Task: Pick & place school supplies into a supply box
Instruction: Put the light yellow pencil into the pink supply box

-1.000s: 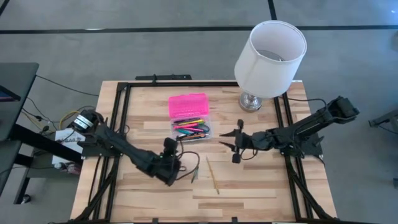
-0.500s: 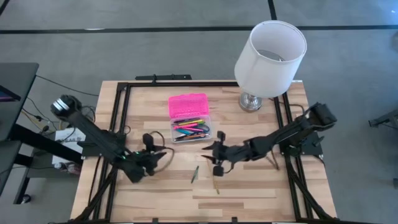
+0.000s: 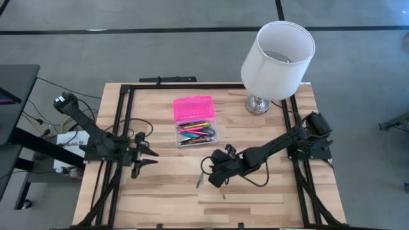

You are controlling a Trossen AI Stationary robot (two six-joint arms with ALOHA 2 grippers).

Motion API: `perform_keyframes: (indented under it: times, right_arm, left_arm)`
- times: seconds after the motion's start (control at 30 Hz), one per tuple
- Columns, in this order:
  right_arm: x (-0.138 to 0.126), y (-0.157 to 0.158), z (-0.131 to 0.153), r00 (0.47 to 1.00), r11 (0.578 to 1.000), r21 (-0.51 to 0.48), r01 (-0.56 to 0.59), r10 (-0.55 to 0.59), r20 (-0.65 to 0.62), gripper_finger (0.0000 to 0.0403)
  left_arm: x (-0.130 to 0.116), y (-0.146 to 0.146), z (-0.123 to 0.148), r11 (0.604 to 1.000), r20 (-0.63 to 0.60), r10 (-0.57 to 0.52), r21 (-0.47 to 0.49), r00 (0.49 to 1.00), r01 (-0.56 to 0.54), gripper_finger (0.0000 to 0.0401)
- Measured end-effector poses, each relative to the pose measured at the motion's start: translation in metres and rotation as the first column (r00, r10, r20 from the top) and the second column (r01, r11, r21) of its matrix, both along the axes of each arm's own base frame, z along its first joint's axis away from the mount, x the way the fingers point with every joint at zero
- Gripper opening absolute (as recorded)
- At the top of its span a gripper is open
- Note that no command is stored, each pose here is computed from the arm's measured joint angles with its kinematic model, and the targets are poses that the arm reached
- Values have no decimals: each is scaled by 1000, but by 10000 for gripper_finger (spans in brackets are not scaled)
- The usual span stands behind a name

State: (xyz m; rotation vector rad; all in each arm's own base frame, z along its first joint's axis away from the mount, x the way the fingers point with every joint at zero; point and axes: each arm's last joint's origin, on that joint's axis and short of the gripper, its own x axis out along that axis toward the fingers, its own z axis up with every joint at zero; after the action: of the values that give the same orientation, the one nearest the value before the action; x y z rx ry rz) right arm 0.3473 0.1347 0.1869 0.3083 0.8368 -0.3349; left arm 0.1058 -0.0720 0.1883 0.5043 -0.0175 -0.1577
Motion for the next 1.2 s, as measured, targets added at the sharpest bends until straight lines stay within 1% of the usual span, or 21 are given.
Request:
perform_keyframes:
  times: [0.1,0.23,0.3,0.4,0.53,0.67,0.97,1.03,1.1,1.2]
  right_arm:
    - [4,5,-8,997,994,99,53,-48,-54,121]
    - [6,11,-22,979,975,191,117,-81,-188,121]
    - [4,12,-28,958,972,179,153,-102,-267,121]
    - [6,14,-27,950,969,173,179,-124,-285,121]
    - [8,14,-29,948,969,169,182,-128,-290,121]
    - [8,14,-29,944,963,171,207,-151,-294,121]
    - [6,19,-28,948,965,180,192,-135,-288,121]
    - [9,20,-33,948,964,183,191,-133,-288,121]
    - [9,20,-41,942,967,178,182,-119,-315,121]
    - [13,22,-54,935,964,212,158,-77,-347,120]
  left_arm:
    - [-7,6,-4,1000,44,-1,14,999,1,116]
    - [-13,12,-3,999,74,30,14,997,-31,116]
    - [-14,13,-2,999,86,27,22,996,-29,116]
    - [-15,14,0,999,101,22,32,995,-25,116]
    - [-15,14,-1,998,98,20,57,995,-26,116]
    - [-15,14,-1,998,99,22,58,995,-28,116]
    - [-15,14,-1,998,98,23,59,995,-29,116]
    - [-15,14,-1,998,98,25,58,995,-31,116]
    - [-15,14,-1,998,98,25,58,995,-31,116]
    - [-15,14,-1,998,97,25,59,995,-31,116]
